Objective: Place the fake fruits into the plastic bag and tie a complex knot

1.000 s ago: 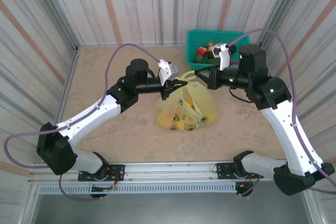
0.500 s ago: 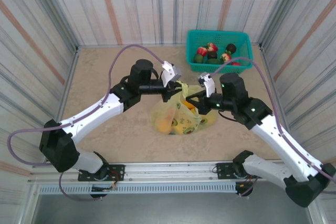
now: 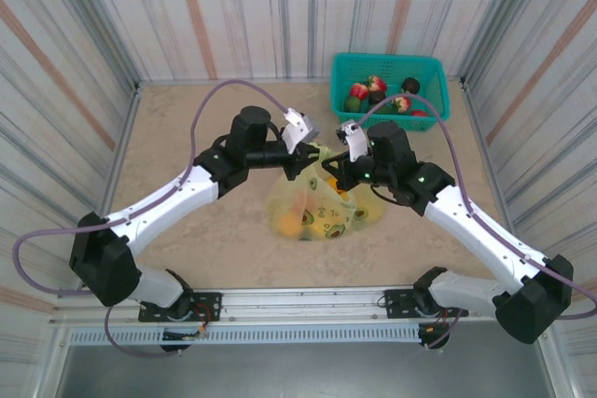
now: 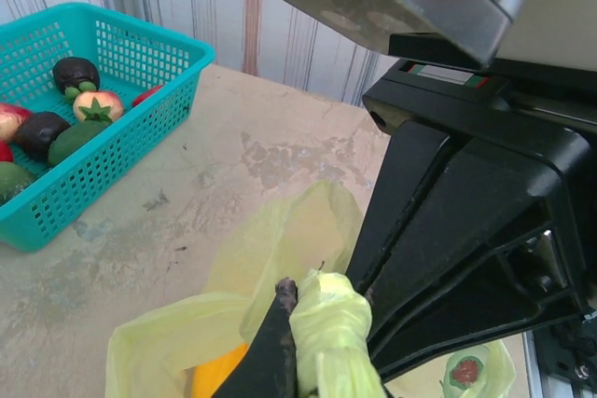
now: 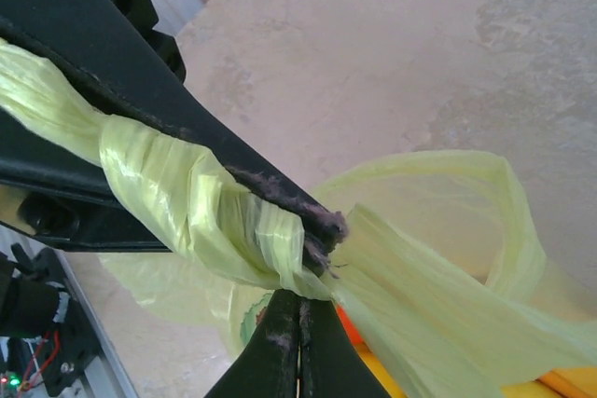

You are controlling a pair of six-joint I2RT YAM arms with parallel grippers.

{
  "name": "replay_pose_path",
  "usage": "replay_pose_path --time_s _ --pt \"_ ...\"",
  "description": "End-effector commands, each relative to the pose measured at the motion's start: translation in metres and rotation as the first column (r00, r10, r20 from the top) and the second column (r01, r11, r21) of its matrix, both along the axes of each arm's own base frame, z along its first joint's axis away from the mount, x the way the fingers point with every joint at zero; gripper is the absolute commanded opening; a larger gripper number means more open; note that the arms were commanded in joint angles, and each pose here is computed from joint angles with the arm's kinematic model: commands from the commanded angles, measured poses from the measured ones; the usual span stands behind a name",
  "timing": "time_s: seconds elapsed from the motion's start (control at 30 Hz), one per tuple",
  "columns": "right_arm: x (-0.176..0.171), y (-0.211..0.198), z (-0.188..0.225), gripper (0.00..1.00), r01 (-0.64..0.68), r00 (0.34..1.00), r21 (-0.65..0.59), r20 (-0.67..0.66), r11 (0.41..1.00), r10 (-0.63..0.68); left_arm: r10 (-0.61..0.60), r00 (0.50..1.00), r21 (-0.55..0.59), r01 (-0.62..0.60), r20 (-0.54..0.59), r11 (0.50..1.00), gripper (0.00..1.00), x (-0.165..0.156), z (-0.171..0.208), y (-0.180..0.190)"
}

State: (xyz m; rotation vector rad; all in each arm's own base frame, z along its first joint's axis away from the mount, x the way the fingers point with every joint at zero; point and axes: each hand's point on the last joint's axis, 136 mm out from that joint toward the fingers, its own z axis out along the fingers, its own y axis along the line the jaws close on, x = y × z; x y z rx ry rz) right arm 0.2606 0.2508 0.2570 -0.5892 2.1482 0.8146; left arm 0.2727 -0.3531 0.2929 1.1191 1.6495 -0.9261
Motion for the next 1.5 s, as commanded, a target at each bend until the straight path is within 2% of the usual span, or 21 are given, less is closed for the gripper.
replay_pose_path --time_s 0.0,0.17,0.5,0.57,0.67,0.87,1.03,1.17,1.37,1.43,1.47 --pt "-0.007 -0.007 -0.014 0.00 0.017 0.999 -0.029 -0.038 0.999 -0.018 -0.004 0.996 -0.039 0.008 0.090 0.999 0.16 -0.010 0.028 0.008" --pt "-0.015 -0.005 -0.015 0.00 -0.012 0.999 0.001 -0.046 1.000 0.012 0.005 0.993 0.013 -0.006 0.117 1.000 0.24 -0.012 0.031 0.017" --pt "-0.015 -0.001 -0.008 0.00 -0.027 0.999 0.029 -0.027 0.999 0.027 -0.054 0.994 0.005 0.054 0.097 0.999 0.48 -0.023 0.034 0.018" --pt "-0.015 0.000 -0.010 0.00 -0.031 0.999 0.027 -0.032 0.999 0.031 -0.031 0.995 0.012 0.030 0.090 0.999 0.52 -0.018 0.031 0.020" --pt "-0.016 0.002 -0.010 0.00 -0.040 0.999 0.033 -0.034 0.999 0.041 0.010 0.996 0.023 -0.012 0.094 1.000 0.65 -0.008 0.027 0.021" --pt "-0.018 0.006 -0.006 0.00 -0.069 0.997 0.053 -0.026 0.996 0.070 0.029 0.995 0.033 -0.032 0.094 0.999 0.68 0.007 0.023 0.014" --pt "-0.016 0.006 -0.007 0.00 -0.071 0.997 0.041 -0.020 0.997 0.072 -0.017 0.997 0.029 0.015 0.071 0.999 0.60 0.008 0.021 0.004" --pt "-0.014 0.003 -0.006 0.00 -0.066 0.998 0.039 -0.017 0.997 0.067 -0.061 0.996 0.031 0.059 0.063 0.998 0.42 0.001 0.020 0.002" --pt "-0.014 0.001 -0.005 0.00 -0.069 0.997 0.038 -0.019 0.997 0.069 -0.116 0.992 0.042 0.114 0.057 0.993 0.01 -0.008 0.017 0.001" --pt "-0.021 -0.002 0.002 0.01 -0.094 0.995 0.041 -0.022 0.995 0.095 -0.125 0.990 0.044 0.122 0.067 0.992 0.00 -0.010 0.019 0.002" --pt "-0.028 -0.003 0.008 0.12 -0.124 0.992 0.052 -0.015 0.991 0.125 -0.122 0.990 0.044 0.119 0.075 0.992 0.00 -0.009 0.020 0.003"
